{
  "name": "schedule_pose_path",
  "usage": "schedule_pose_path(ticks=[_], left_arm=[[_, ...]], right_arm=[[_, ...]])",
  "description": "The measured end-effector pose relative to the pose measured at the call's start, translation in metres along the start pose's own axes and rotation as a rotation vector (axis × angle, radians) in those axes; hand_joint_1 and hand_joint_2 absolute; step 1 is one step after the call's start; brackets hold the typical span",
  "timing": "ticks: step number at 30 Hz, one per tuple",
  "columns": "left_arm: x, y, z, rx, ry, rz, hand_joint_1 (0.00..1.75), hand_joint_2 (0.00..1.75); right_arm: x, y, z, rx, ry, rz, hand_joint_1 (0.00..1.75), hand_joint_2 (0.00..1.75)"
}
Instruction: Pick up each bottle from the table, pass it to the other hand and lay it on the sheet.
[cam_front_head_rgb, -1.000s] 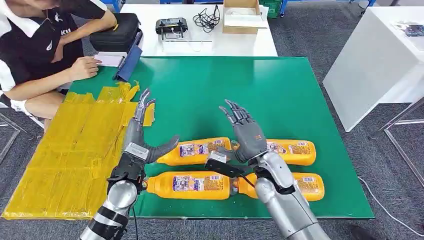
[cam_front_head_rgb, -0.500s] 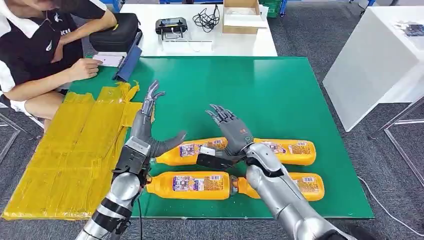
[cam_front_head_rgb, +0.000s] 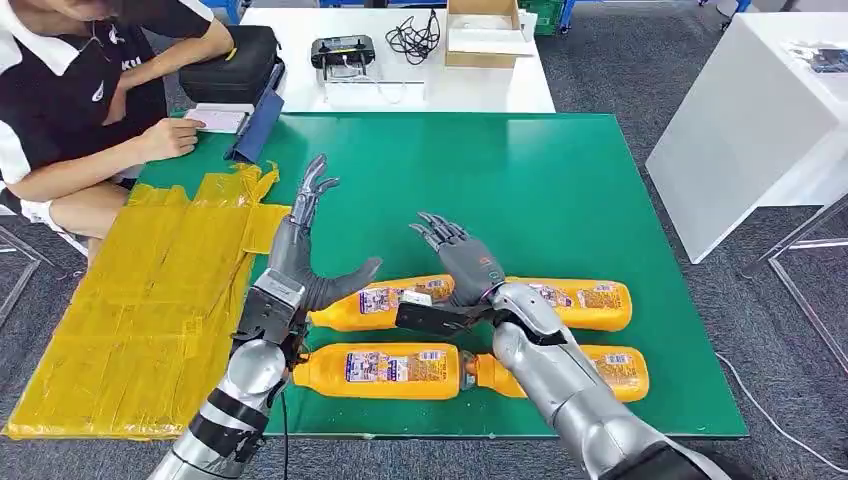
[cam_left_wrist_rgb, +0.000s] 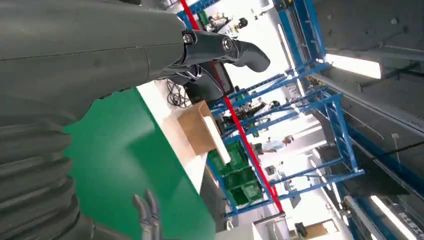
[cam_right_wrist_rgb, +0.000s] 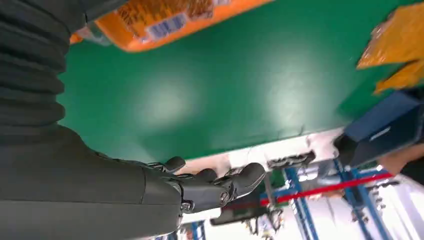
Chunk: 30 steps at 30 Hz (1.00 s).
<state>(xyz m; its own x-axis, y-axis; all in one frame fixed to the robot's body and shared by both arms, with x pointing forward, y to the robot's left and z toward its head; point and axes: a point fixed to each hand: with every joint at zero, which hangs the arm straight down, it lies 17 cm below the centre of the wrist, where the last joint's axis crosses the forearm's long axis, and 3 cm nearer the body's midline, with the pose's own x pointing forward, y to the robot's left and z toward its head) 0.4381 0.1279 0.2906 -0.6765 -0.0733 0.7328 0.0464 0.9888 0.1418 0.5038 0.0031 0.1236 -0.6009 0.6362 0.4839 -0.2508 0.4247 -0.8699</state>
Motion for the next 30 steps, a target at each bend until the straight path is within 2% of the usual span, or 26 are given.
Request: schedule_pose_path(ticks=[8,9,10,11,15,23,30], left_arm=[[-0.003,-0.001,-0.002,-0.001,0.003,-0.001,0.0,1.75],[-0.006,0.005,-0.003,0.03,0.008,-0.009,0.0,1.75],[-0.013,0.028,-0.008,0.118,0.004,-0.141,0.0,1.75],[-0.017,0.038,-0.01,0.153,0.01,-0.185,0.0,1.75],[-0.036,0.072,-0.013,0.244,0.053,-0.235,0.0,1.75],[-0.05,0.108,-0.006,0.334,0.09,-0.261,0.0,1.75],[-0.054,0.12,0.006,0.363,0.103,-0.252,0.0,1.75]], right_arm=[[0.001,0.012,0.001,0.045,-0.006,-0.05,0.0,1.75],[0.005,0.022,0.003,0.08,-0.019,-0.089,0.0,1.75],[0.009,0.029,0.003,0.097,-0.024,-0.11,0.0,1.75],[0.011,0.031,0.003,0.099,-0.023,-0.115,0.0,1.75],[0.014,0.038,0.004,0.103,-0.016,-0.135,0.0,1.75],[0.01,0.046,0.007,0.114,0.009,-0.135,0.0,1.75],[-0.008,0.054,0.013,0.126,0.07,-0.049,0.0,1.75]])
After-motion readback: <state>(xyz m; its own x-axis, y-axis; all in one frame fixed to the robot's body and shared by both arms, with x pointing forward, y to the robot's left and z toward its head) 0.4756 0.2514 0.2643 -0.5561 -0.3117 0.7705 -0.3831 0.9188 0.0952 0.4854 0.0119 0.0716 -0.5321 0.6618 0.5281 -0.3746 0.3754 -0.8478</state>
